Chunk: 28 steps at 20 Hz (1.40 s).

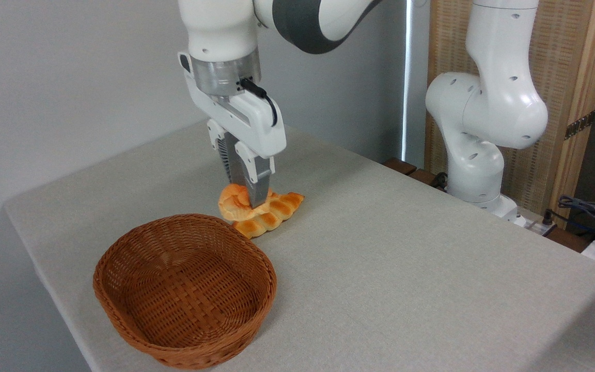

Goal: Put bread into the basket
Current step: 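Lift the bun and carry it over the wicker basket, then lower the bun into the basket and open the gripper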

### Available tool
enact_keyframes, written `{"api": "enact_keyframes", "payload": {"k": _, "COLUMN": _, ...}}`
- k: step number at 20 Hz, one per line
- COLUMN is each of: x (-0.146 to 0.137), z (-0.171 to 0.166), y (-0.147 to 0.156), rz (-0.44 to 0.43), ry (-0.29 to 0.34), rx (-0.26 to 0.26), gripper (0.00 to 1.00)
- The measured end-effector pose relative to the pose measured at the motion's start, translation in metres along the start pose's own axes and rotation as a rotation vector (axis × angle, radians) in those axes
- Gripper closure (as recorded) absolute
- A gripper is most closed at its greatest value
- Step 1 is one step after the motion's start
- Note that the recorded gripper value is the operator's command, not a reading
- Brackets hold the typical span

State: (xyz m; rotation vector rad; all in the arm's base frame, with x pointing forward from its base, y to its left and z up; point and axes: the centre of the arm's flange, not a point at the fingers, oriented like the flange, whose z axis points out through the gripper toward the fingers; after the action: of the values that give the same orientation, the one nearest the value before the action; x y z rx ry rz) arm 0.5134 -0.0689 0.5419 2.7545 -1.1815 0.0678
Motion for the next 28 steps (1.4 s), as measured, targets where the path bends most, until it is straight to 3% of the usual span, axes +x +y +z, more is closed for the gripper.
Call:
{"api": "enact_keyframes", "payload": {"k": 6, "x": 0.029, "z": -0.004, "y": -0.019, "rz": -0.008, "ry": 0.046, "rx": -0.018, "gripper": 0.45}}
{"api": "enact_keyframes", "payload": {"k": 15, "x": 0.056, "z": 0.01, "y": -0.024, "rz": 0.016, "ry": 0.098, "rx": 0.029, "gripper": 0.43}}
{"api": "enact_keyframes", "payload": {"k": 16, "x": 0.062, "z": 0.015, "y": -0.022, "rz": 0.025, "ry": 0.102, "rx": 0.032, "gripper": 0.36}}
{"api": "enact_keyframes", "payload": {"k": 23, "x": 0.08, "z": 0.031, "y": -0.017, "rz": 0.049, "ry": 0.12, "rx": 0.045, "gripper": 0.24}}
{"api": "enact_keyframes", "payload": {"k": 25, "x": 0.082, "z": 0.03, "y": -0.019, "rz": 0.049, "ry": 0.131, "rx": 0.054, "gripper": 0.06}}
{"api": "enact_keyframes", "payload": {"k": 28, "x": 0.082, "z": 0.03, "y": -0.019, "rz": 0.048, "ry": 0.138, "rx": 0.06, "gripper": 0.0}}
